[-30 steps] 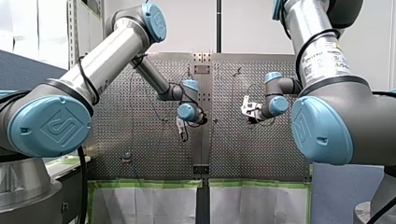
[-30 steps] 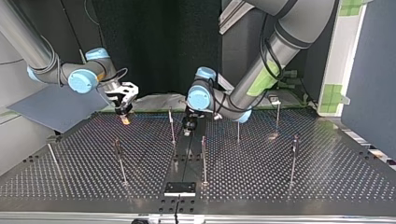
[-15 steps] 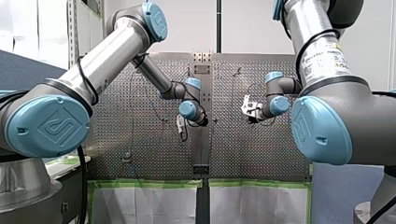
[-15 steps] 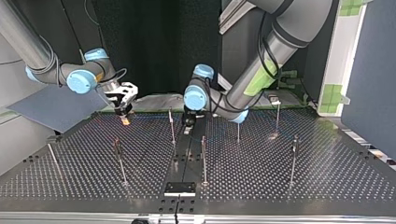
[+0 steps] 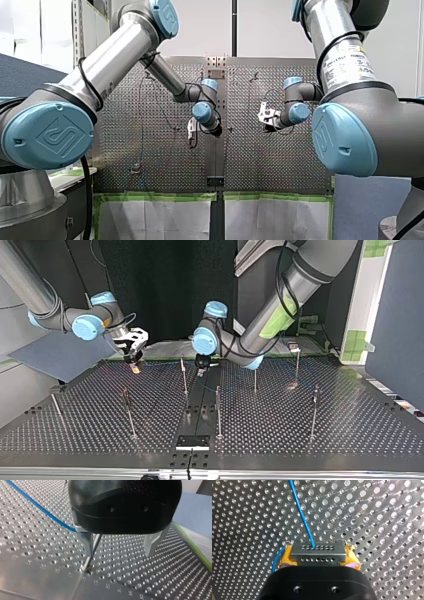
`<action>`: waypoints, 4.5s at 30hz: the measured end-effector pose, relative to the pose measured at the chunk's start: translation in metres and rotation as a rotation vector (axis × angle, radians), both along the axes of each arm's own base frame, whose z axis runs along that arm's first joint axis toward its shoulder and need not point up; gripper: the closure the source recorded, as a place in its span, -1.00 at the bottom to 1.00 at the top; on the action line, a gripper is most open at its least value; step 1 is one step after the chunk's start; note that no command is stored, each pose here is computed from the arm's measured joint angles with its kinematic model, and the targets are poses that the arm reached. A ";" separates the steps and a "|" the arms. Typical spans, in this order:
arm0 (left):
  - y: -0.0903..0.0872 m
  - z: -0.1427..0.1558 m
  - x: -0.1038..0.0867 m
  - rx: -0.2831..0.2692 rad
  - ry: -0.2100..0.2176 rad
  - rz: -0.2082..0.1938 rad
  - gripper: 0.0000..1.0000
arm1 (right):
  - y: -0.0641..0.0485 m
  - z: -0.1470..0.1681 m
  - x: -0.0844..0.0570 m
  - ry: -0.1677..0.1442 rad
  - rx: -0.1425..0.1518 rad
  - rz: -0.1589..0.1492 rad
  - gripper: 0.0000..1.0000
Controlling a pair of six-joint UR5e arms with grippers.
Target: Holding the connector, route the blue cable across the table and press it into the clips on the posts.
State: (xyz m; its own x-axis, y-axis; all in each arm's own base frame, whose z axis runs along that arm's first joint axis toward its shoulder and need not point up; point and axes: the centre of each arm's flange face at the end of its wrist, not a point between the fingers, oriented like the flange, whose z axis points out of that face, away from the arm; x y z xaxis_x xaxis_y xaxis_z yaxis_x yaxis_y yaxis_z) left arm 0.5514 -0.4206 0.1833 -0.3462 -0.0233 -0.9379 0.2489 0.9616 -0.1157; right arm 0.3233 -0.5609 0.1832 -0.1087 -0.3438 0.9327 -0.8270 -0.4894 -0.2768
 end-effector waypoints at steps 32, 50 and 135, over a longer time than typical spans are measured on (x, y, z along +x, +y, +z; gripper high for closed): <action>-0.047 0.029 -0.105 -0.001 0.000 -0.134 -1.00 | 0.003 -0.001 -0.005 0.014 0.036 -0.004 1.00; -0.112 0.035 -0.129 -0.101 -0.092 -0.096 -1.00 | -0.002 0.026 -0.020 -0.002 0.009 -0.032 1.00; -0.169 -0.017 -0.030 -0.196 -0.139 0.181 -0.69 | -0.003 0.033 -0.023 -0.019 0.005 -0.028 1.00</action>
State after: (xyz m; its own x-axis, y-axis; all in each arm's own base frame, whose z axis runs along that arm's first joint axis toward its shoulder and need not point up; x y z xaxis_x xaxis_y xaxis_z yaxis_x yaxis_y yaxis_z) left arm 0.5217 -0.5900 0.1663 -0.1884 -0.2582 -0.9475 0.1016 0.9545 -0.2804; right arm 0.3004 -0.5643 0.2159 -0.1357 -0.3447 0.9289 -0.8348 -0.4650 -0.2946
